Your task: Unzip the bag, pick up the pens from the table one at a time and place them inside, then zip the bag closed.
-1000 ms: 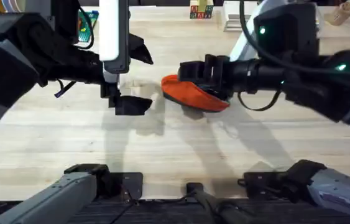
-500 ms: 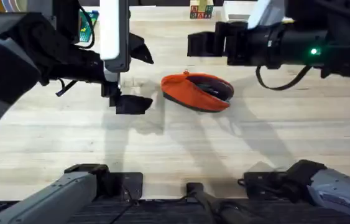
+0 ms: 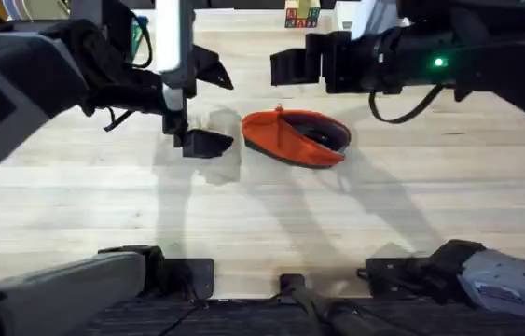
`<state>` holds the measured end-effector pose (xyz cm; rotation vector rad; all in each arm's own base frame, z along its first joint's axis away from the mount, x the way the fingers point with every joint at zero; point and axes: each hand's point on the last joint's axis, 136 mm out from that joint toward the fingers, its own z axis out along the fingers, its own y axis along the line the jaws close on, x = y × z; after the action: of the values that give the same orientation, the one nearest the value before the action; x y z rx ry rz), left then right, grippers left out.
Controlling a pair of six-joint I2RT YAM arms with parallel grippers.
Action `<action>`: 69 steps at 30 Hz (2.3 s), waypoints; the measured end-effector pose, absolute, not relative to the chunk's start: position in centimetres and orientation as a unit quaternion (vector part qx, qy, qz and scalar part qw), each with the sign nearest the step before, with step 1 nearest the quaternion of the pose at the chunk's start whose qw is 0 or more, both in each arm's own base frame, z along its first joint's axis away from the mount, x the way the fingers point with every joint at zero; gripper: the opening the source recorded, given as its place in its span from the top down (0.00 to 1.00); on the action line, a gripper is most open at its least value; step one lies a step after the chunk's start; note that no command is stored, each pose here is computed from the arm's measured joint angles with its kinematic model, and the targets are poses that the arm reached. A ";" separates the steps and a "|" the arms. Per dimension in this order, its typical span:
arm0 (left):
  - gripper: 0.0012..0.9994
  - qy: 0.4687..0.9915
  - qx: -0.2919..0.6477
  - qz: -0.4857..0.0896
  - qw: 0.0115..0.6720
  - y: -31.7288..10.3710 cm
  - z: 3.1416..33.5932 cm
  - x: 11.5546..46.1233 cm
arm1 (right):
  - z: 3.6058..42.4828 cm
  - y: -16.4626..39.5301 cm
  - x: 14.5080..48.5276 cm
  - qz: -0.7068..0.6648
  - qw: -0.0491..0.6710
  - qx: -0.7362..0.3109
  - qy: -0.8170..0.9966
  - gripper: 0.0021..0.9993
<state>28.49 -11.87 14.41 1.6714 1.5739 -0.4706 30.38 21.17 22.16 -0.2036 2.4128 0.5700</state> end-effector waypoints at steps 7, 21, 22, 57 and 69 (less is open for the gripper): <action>0.01 0.632 0.610 -0.238 0.415 -10.9 13.7 29.7 | 21.8 21.5 30.5 0.212 0.318 -0.090 0.920 0.00; 0.01 0.623 0.592 -0.263 0.437 -11.0 14.3 29.9 | 17.7 23.7 32.1 0.199 0.284 -0.098 0.933 0.00; 0.01 0.623 0.592 -0.263 0.437 -11.0 14.3 29.9 | 17.6 23.8 32.2 0.199 0.285 -0.098 0.933 0.00; 0.01 0.623 0.593 -0.261 0.438 -11.0 14.3 29.9 | 12.2 25.1 32.8 0.192 0.222 -0.077 0.953 0.22; 0.01 0.622 0.594 -0.260 0.439 -11.0 14.4 30.0 | 12.0 25.3 32.2 0.194 0.211 -0.078 0.955 0.66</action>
<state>29.99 -10.96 14.36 1.4751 1.5451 -0.6465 32.15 25.26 12.01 -0.2180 2.6544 0.5383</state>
